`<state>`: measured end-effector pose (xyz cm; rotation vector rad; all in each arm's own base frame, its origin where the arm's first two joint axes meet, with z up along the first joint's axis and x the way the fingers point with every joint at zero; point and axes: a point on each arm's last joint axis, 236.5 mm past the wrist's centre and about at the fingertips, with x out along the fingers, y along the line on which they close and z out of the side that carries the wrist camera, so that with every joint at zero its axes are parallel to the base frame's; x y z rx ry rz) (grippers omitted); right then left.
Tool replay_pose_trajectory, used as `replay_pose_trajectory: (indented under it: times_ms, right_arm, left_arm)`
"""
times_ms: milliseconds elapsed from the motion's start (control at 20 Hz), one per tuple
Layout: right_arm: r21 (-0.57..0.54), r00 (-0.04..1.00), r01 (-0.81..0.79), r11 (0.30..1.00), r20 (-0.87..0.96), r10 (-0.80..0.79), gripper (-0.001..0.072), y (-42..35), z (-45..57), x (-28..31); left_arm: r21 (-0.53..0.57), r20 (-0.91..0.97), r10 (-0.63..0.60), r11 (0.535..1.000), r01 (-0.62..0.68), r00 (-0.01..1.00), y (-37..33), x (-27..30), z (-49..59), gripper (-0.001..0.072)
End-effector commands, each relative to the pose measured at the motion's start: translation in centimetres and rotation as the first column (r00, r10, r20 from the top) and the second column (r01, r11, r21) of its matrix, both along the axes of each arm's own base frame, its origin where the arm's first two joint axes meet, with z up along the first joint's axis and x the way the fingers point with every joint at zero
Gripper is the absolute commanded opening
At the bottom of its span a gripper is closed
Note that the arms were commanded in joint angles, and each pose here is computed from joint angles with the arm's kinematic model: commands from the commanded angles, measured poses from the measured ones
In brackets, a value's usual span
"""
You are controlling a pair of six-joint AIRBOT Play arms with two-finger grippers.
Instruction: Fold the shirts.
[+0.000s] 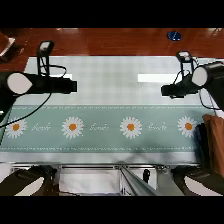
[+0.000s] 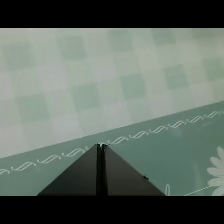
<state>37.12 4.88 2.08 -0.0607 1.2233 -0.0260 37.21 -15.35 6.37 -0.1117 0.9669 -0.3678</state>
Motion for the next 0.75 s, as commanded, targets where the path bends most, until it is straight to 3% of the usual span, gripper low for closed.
replay_pose_trajectory:
  times_ms: [0, 700]
  right_arm:
    - [-0.088, 0.998, -0.053, 0.995, -0.023, 0.051, 0.0021, 0.48, -1.83, 0.01]
    - [-0.091, 0.999, -0.054, 0.994, -0.013, 0.053, 0.0021, 0.40, -1.58, 0.12]
  left_arm:
    - [0.094, -0.079, 0.013, 0.996, -0.006, 0.997, 1.26, -0.75, -3.50, 0.0019]
    - [0.091, -0.077, 0.014, 0.996, -0.007, 0.997, 1.20, -0.69, -3.46, 0.0019]
